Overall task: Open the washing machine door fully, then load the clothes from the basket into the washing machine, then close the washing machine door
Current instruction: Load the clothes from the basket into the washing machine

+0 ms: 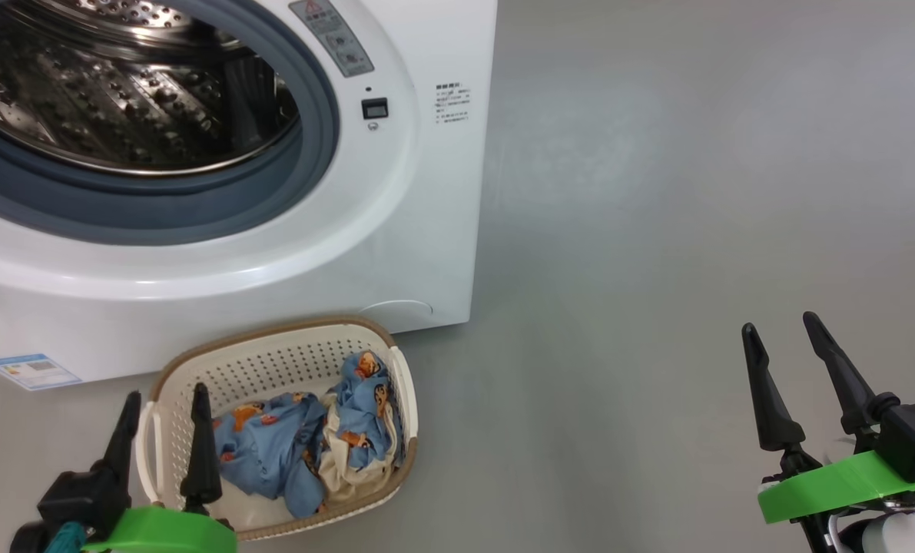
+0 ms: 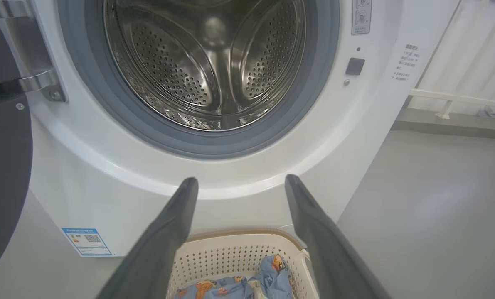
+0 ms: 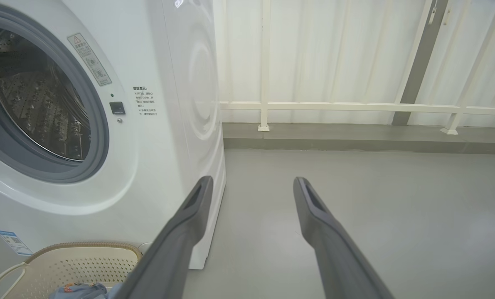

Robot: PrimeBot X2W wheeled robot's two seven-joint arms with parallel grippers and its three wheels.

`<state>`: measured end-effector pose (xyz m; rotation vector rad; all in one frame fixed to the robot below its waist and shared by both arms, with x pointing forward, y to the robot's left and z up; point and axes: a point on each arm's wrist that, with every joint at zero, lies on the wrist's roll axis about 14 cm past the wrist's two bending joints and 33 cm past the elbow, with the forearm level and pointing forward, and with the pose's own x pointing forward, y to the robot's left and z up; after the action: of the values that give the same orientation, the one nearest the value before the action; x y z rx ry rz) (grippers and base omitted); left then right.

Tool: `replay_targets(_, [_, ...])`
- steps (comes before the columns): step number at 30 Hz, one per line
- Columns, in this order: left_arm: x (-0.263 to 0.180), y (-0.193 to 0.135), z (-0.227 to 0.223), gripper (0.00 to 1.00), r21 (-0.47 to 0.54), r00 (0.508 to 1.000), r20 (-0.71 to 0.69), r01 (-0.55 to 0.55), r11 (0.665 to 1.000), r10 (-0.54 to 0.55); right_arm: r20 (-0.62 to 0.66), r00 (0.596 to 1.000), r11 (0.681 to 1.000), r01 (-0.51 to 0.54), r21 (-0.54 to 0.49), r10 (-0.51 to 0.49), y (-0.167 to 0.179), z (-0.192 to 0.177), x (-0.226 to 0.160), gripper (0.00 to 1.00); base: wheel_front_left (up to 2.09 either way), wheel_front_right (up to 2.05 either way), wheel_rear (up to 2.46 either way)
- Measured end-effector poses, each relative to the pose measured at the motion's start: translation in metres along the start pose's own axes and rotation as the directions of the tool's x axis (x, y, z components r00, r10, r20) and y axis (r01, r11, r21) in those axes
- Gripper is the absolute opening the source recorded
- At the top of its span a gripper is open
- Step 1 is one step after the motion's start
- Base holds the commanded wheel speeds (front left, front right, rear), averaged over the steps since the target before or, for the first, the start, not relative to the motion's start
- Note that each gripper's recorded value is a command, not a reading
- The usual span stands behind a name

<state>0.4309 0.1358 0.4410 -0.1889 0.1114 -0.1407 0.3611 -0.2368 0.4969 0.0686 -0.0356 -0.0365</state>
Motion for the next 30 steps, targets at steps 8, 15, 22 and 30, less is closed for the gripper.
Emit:
replay_targets(8, [0.015,-0.004,-0.030,1.00,0.022,0.996,-0.090,0.019,1.000,-0.017,-0.012,1.000,1.000,0.009,0.008,-0.009,0.000,-0.006,0.010,1.00,0.00,0.00,0.00])
replay_targets(15, [0.031,-0.006,-0.075,1.00,0.037,0.974,-0.225,0.026,0.999,-0.017,-0.028,1.000,1.000,0.010,0.014,-0.009,0.002,-0.014,0.028,1.00,0.00,0.00,0.00])
replay_targets(22, [0.051,-0.003,-0.126,1.00,0.071,0.927,-0.374,0.044,0.996,-0.014,-0.055,0.998,1.000,0.009,0.027,-0.008,0.006,-0.030,0.048,1.00,0.00,0.00,0.00])
replay_targets(30, [0.076,0.005,-0.178,1.00,0.095,0.847,-0.532,0.078,0.992,-0.015,-0.082,0.997,0.999,0.018,0.039,-0.015,0.007,-0.049,0.073,1.00,0.00,0.00,0.00])
